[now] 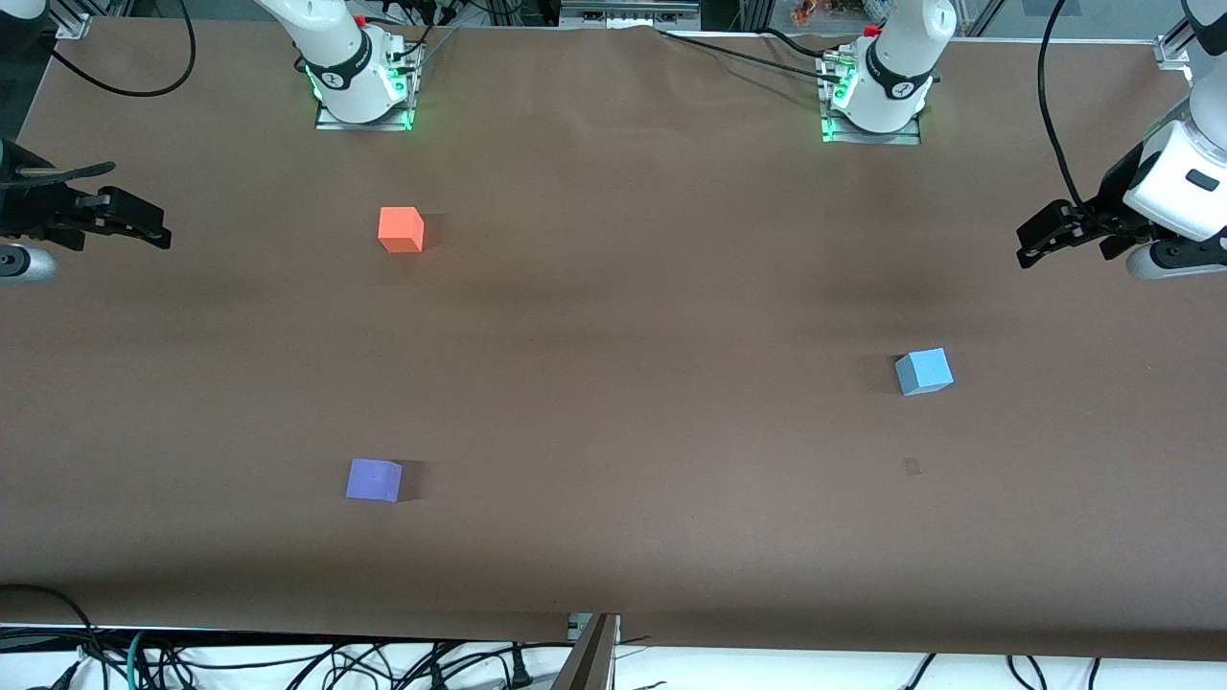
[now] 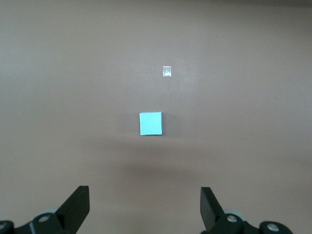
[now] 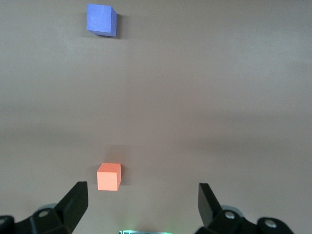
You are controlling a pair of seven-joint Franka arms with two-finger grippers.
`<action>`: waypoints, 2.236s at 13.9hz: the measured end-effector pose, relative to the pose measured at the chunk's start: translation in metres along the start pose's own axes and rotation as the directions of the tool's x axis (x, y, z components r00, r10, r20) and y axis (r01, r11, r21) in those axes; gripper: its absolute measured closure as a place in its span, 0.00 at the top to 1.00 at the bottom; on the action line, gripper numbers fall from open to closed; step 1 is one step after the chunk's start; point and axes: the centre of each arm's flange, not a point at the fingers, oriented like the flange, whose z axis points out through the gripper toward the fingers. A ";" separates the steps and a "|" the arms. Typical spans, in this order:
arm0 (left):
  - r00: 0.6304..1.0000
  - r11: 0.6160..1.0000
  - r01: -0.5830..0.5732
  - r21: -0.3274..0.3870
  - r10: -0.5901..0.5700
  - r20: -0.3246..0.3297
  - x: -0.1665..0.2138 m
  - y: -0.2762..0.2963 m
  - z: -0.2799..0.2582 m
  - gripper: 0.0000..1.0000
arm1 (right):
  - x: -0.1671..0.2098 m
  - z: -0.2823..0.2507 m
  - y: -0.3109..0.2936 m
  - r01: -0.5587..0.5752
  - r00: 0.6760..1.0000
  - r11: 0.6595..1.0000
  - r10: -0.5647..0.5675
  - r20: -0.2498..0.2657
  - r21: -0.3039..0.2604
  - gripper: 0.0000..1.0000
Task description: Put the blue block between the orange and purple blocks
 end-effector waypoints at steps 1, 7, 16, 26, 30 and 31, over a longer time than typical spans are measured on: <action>1.000 1.000 0.000 0.000 0.000 0.000 0.000 0.000 0.000 1.00 | 0.000 0.000 0.000 0.000 1.000 1.000 0.000 0.000 0.000 1.00; 1.000 1.000 0.001 0.000 -0.001 0.000 0.000 0.001 0.000 1.00 | 0.001 0.001 0.000 0.000 1.000 1.000 0.000 0.002 0.000 1.00; 0.999 0.999 0.033 -0.009 -0.033 0.015 0.033 0.012 0.127 1.00 | 0.002 0.004 0.001 -0.001 1.000 1.000 0.001 0.006 0.000 1.00; 0.990 0.990 0.136 -0.028 -0.135 0.038 0.043 -0.013 0.338 1.00 | 0.002 0.004 0.004 -0.006 1.000 1.000 0.006 0.007 0.000 1.00; 0.987 0.988 0.152 -0.031 -0.151 0.047 0.039 -0.020 0.375 1.00 | 0.002 0.004 0.004 -0.007 1.000 1.000 0.007 0.007 0.000 1.00; 0.987 0.988 0.152 -0.030 -0.150 0.050 0.039 -0.020 0.377 1.00 | 0.002 0.004 0.004 -0.007 1.000 1.000 0.007 0.007 0.000 1.00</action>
